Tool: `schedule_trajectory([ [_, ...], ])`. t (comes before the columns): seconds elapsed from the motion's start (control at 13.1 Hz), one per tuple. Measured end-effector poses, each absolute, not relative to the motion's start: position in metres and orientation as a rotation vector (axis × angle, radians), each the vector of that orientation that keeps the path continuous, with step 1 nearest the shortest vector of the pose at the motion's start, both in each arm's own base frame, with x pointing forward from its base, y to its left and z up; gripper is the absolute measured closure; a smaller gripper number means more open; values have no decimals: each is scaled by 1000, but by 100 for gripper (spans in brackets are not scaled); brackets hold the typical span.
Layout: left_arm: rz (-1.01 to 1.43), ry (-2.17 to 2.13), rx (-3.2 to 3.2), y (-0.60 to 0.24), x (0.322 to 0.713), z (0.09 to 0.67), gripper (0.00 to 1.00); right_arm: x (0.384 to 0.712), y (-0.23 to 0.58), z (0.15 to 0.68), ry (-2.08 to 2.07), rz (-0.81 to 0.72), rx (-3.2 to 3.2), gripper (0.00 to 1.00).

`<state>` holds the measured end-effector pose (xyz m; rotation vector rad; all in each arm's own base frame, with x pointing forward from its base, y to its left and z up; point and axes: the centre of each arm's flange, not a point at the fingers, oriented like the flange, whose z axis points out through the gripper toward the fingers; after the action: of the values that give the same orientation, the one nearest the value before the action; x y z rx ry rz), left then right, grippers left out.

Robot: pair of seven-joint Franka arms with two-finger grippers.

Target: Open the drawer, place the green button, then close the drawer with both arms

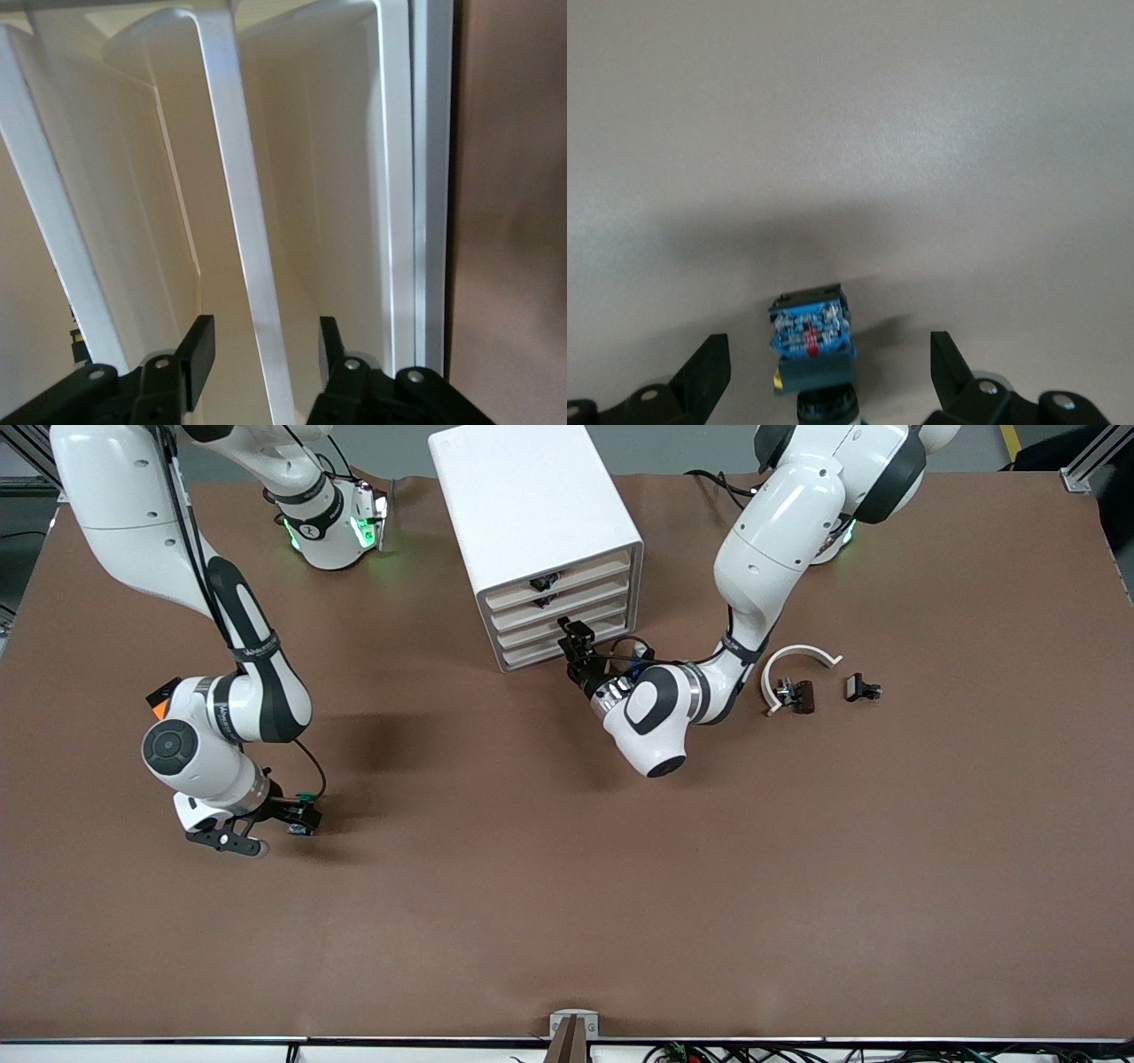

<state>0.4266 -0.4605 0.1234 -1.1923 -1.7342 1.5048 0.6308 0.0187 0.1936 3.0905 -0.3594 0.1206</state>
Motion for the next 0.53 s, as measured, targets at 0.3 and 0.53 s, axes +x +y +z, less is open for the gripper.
schedule_trajectory([
  [0.3,1499,-1722,-1195,-464,421,121,58,632,19,182,-358,119,3089,0],
  [0.53,1472,-1727,-1157,-467,417,117,71,632,19,183,-357,121,3089,0],
])
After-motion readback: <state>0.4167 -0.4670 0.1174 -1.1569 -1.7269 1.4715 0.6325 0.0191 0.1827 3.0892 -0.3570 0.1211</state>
